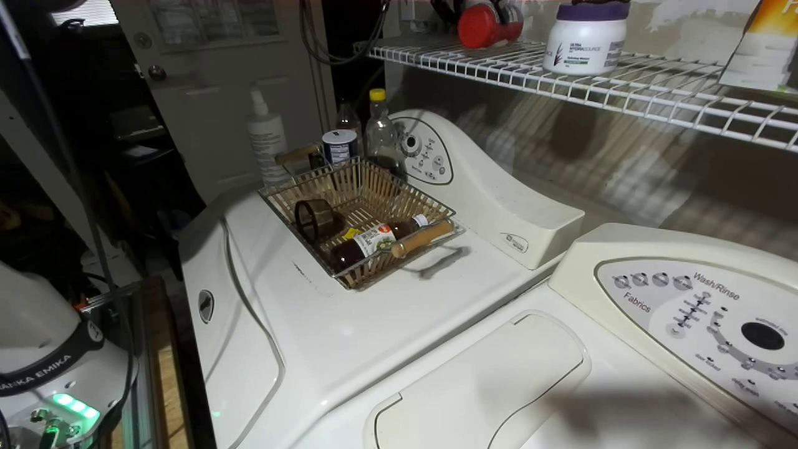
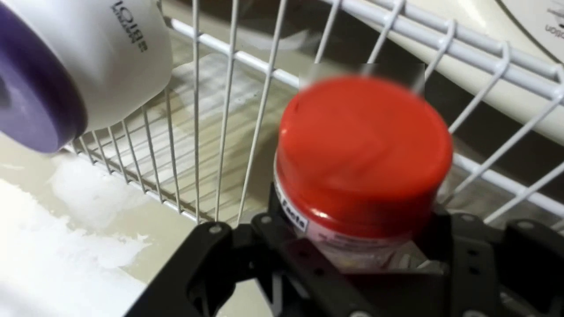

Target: Pick up the laying orange container and place it upright on the bottom rack right above the washing machine

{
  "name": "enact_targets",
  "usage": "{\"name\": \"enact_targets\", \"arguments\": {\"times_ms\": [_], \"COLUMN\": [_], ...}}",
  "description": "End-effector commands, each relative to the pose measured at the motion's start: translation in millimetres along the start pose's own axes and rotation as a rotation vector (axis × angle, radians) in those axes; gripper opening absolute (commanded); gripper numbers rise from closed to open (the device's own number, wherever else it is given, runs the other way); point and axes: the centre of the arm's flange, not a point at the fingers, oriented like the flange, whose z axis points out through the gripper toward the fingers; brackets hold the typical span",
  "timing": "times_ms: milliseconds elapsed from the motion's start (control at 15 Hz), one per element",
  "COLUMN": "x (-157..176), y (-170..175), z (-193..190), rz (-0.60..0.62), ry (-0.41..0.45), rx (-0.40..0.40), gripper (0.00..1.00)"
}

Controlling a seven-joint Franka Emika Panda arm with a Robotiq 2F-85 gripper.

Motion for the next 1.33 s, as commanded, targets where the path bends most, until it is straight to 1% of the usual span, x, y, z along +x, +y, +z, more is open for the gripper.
{"name": "enact_targets", "arguments": {"times_ms": [0,133,533,933,1267], "x": [-2.1,-1.5,-1.6,-4.1,9.0], "y": [-11.8,-20.6,-45.8,-72.5,-89.2], "z": [-21.5,-29.6,-48.8,-41.9,-41.1], "rz": [-0.173,-0.277,-0.572,-0.858,-1.086], "ry": [0.003,0.005,-0.034,-0.093,-0.124], "rx": [-0.098,-0.109,-0.158,-0.199,-0.259], "gripper": [0.4,0.4,0.4,0.4,0.4]}}
